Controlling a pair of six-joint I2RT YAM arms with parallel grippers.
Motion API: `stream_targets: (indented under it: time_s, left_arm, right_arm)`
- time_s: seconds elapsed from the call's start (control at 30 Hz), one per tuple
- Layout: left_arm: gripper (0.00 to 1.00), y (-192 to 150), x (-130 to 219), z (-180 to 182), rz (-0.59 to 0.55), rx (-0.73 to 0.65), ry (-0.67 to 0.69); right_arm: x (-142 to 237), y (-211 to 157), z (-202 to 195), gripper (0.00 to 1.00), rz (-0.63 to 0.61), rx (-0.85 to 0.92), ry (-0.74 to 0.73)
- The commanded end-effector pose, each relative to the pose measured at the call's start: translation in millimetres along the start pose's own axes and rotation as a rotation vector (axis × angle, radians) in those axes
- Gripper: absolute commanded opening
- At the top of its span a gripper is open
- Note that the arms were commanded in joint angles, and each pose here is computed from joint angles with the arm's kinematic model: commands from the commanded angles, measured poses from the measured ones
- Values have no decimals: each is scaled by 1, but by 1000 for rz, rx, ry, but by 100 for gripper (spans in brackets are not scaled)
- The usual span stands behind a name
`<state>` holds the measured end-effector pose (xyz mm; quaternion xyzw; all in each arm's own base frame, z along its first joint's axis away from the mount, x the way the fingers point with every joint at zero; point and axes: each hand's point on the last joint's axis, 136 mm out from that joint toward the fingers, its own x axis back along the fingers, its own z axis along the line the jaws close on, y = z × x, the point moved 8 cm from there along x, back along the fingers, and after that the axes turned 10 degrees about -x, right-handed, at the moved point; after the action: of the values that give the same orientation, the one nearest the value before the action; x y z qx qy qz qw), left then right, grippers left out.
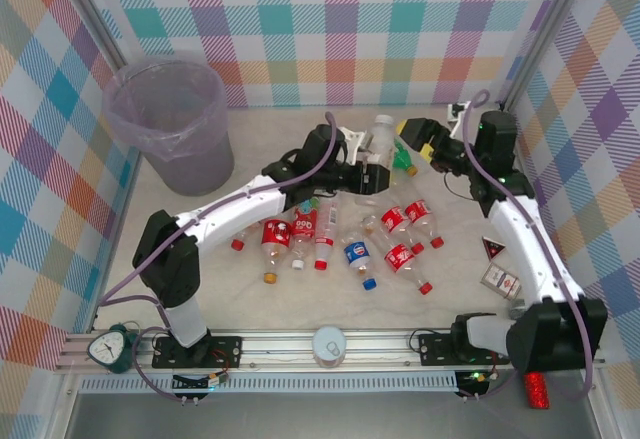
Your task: Put the plastic bottles in the bin
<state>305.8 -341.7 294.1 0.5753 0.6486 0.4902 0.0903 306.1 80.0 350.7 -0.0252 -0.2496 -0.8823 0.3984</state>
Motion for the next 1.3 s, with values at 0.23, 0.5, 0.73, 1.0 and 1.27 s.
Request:
stream_targets:
  time_s: [0.23,0.5,0.73,1.0,1.27]
  left_arm:
    - [49,112,178,19,-307,-94,478]
    - [35,134,289,111,-431,39,1005]
    - [13,130,320,178,-398,171,1172]
    - [1,109,307,251,-143,227,1366]
    - [3,86,283,295,45,271,1268]
  right_arm:
    - [-6,7,-25,99,32,4,-71]
    - [-28,0,-8,99,110,25,30]
    - [-28,-2,-10,99,141,30,5]
    - [-21,-4,-8,99,133,43,-31]
    - [-16,-3,-12,99,95,69,-114]
